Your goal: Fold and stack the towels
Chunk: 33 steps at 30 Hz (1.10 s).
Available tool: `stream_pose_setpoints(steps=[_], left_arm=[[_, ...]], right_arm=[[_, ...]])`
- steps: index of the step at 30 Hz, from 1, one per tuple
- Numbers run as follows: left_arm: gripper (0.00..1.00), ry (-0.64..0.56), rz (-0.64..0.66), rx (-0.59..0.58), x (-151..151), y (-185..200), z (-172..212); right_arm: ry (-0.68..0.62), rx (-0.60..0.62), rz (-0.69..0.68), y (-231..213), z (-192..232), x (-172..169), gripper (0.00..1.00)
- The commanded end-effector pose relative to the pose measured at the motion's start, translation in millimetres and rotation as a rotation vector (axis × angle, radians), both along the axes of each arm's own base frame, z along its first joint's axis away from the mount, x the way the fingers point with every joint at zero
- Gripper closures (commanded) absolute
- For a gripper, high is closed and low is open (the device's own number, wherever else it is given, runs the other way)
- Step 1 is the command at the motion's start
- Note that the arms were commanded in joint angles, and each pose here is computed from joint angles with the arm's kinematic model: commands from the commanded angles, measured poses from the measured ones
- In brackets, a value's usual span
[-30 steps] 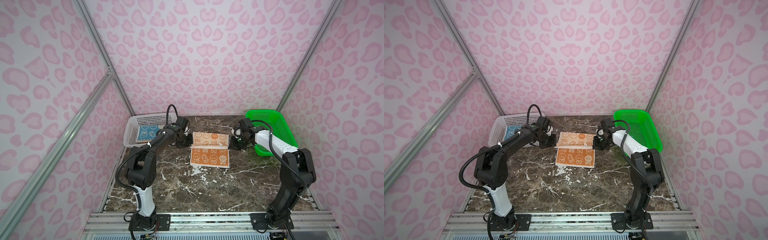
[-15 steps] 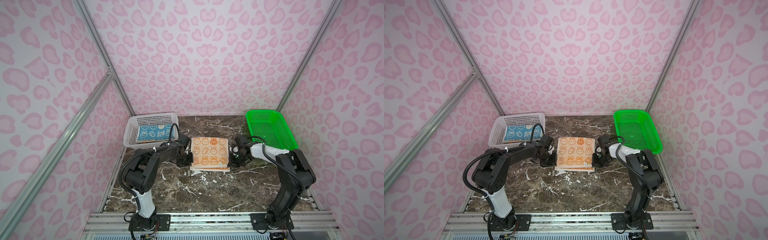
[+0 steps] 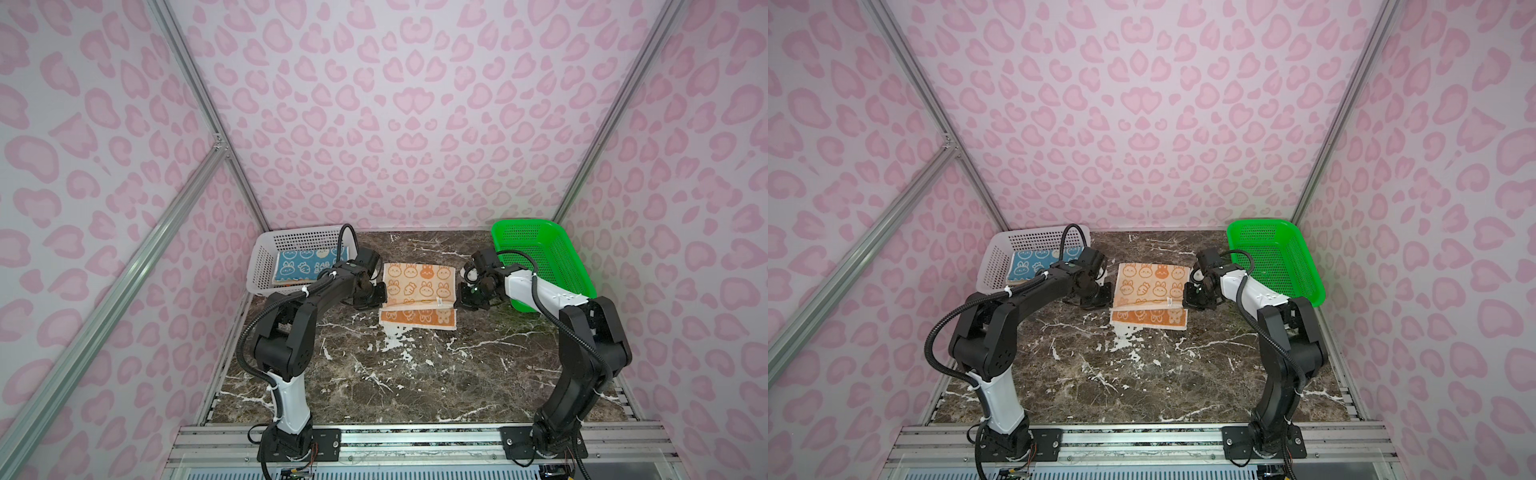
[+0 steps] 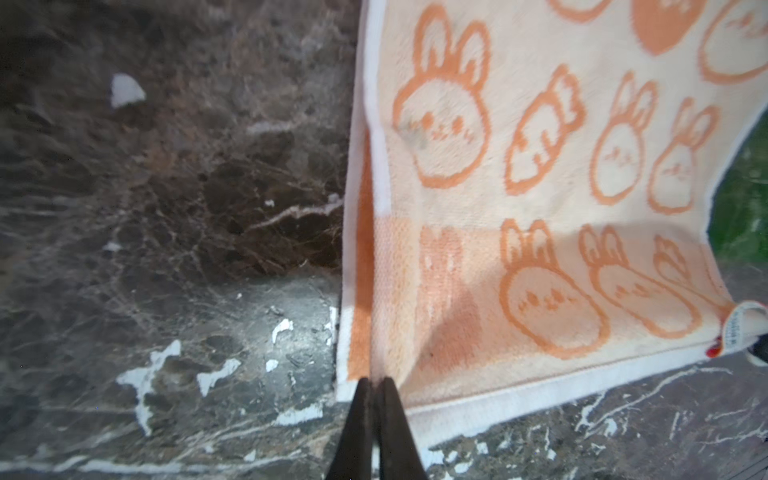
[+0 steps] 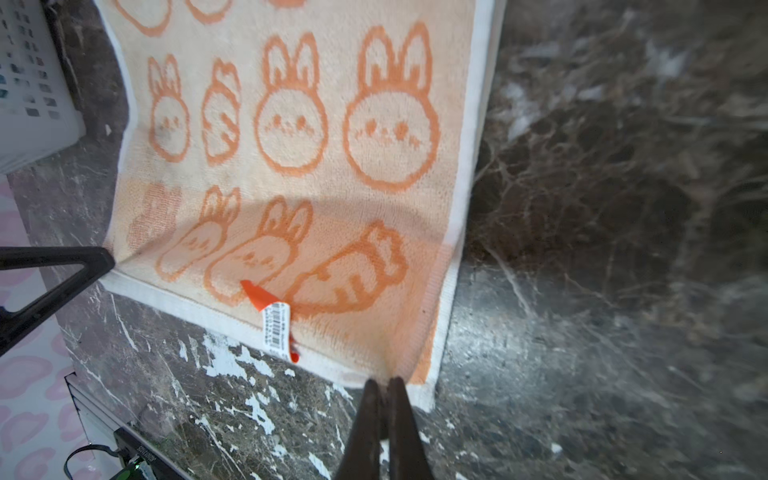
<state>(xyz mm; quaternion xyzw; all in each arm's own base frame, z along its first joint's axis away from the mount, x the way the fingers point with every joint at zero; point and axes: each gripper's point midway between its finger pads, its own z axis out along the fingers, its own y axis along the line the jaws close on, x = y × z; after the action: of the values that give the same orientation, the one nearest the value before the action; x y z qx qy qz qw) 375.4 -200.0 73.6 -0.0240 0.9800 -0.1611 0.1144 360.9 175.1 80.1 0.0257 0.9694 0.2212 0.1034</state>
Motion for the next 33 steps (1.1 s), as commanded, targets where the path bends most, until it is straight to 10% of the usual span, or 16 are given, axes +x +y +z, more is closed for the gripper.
stream_pose_setpoints(steps=[1, 18, 33], left_arm=[[0.98, 0.003, 0.002, 0.031, -7.5, 9.1, 11.8], [0.98, 0.115, -0.021, 0.048, -56.5, 4.6, -38.6], [0.98, 0.044, -0.016, 0.039, -4.2, 4.9, -6.5]], right_arm=[[0.031, -0.051, 0.000, -10.7, 0.9, -13.1, 1.00], [0.129, -0.065, 0.008, -5.6, -55.9, -57.1, 1.00], [0.085, -0.057, 0.006, -16.4, -27.7, -10.9, 1.00]])
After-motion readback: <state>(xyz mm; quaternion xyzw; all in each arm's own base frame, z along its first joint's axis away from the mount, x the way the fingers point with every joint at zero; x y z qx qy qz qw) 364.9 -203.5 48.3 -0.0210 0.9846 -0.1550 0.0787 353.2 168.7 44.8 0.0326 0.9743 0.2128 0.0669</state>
